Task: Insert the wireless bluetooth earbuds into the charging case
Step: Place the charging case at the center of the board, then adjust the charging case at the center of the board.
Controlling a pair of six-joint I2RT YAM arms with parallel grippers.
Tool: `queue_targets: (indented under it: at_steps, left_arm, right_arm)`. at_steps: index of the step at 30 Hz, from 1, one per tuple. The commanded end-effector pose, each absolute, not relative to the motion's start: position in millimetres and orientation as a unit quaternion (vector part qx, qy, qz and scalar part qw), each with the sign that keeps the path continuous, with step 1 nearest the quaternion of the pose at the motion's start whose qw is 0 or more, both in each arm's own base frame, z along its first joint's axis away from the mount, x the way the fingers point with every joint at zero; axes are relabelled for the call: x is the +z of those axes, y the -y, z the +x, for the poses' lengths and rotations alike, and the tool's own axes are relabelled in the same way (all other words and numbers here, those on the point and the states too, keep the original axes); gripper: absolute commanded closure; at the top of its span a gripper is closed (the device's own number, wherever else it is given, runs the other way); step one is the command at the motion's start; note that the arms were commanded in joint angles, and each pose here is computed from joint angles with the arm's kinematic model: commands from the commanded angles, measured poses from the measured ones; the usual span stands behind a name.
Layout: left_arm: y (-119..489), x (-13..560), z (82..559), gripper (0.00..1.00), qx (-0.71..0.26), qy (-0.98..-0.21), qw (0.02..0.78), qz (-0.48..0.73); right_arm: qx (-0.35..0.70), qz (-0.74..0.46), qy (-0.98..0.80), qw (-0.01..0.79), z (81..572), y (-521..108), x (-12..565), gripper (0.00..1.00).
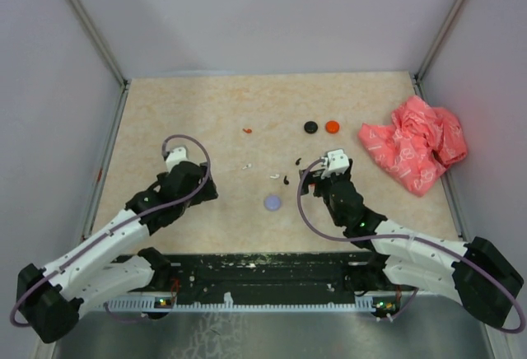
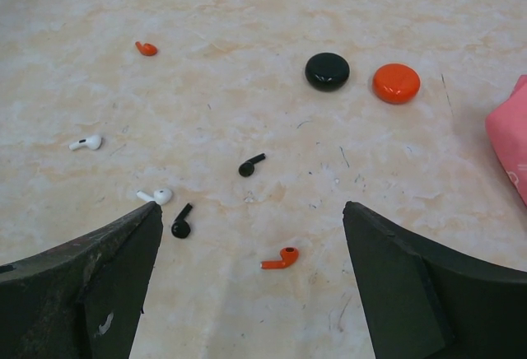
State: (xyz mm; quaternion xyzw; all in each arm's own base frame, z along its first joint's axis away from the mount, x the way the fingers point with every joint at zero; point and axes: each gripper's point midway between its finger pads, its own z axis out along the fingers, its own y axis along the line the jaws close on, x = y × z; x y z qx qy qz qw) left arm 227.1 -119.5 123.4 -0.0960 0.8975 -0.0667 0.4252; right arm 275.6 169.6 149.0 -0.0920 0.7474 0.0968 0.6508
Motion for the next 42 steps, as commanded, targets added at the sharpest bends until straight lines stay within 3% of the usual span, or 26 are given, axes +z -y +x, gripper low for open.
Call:
queue_targets:
  at_steps: [1,22,42]
  left_arm:
    - [101.4,128.1,239.9,0.0,-0.06,-0.897,0.423,-0.113]
    - [19.3,112.5,278.8,0.0,0.005,-0.895,0.383,-0.229]
    - [17.7,59.0,360.3,0.12,0.023,-0.945,0.264,-0.193]
  right_arm:
    - [0.104,-0.058,-0.734,0.669,281.6,-166.1,165.1,0.09]
    - [0.106,-0.075,-0.735,0.666,281.4,-170.9,160.4,0.15]
    - [0.103,-0.088,-0.746,0.652,284.3,-177.7,150.5,0.16]
